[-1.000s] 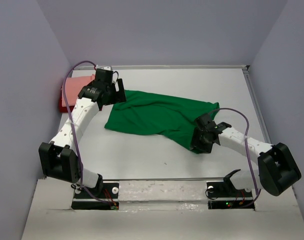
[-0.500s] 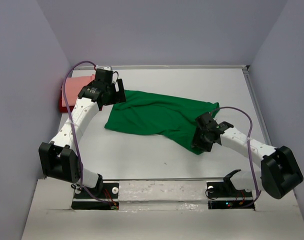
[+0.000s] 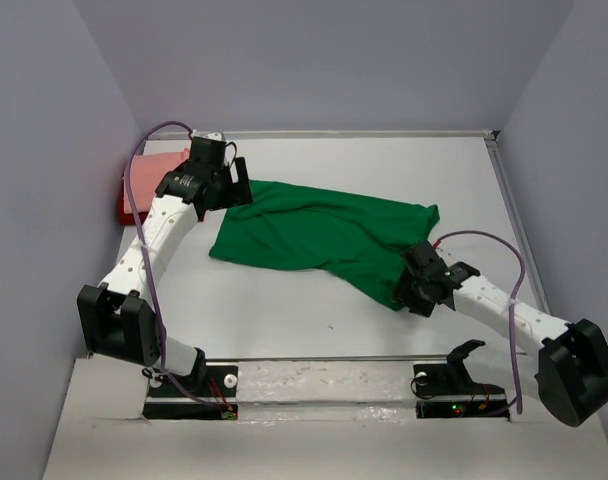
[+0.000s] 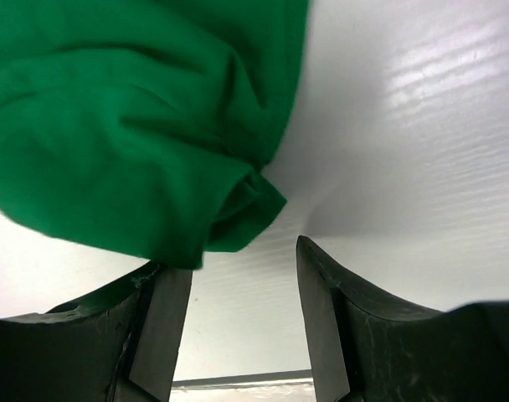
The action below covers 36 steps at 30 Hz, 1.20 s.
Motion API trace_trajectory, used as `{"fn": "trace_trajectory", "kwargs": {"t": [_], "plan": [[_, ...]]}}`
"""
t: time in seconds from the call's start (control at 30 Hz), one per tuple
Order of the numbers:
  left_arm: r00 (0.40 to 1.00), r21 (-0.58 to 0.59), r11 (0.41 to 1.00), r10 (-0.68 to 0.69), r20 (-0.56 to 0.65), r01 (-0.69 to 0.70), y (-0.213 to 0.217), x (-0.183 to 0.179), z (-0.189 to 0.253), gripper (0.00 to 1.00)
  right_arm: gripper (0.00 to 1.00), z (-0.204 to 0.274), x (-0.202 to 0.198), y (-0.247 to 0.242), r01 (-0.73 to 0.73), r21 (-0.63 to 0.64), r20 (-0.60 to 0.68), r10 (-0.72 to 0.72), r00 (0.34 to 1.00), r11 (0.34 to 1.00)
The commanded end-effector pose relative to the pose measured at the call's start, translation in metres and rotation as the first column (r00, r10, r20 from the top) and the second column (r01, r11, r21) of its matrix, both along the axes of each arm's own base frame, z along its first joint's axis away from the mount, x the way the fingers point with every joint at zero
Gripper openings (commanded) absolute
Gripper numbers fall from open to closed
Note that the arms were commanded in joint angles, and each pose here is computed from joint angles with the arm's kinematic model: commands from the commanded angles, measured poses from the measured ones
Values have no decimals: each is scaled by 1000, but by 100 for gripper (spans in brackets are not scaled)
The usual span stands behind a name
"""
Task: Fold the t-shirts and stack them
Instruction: Flatten the tshirt out
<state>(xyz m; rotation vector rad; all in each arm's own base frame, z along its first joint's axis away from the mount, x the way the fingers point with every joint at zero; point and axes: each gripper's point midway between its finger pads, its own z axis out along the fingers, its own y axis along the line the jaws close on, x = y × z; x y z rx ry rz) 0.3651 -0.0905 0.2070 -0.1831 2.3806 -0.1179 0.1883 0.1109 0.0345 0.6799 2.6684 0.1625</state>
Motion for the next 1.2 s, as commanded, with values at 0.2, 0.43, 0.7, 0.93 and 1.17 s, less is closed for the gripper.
{"fn": "trace_trajectory", "kwargs": {"t": [0.2, 0.43, 0.7, 0.93, 1.17], "plan": [[997, -6, 1000, -22, 77, 23, -1, -1, 32, 99, 58, -1, 5, 28, -42, 181, 100, 25, 995, 983], [996, -9, 1000, -21, 81, 22, -1, -1, 35, 99, 48, 1, 14, 32, -59, 157, 85, 47, 995, 986], [996, 6, 1000, -14, 83, 14, 2, -4, 36, 99, 41, 13, 16, 24, -16, 146, 114, -1, 993, 989], [997, -9, 1000, -14, 71, 15, -1, -3, 29, 99, 0, 20, 20, 21, -4, 109, 97, -7, 995, 994], [999, 58, 997, 49, 15, -49, 16, -11, -8, 99, 0, 33, 33, 19, -18, 67, 139, 8, 990, 998]]}}
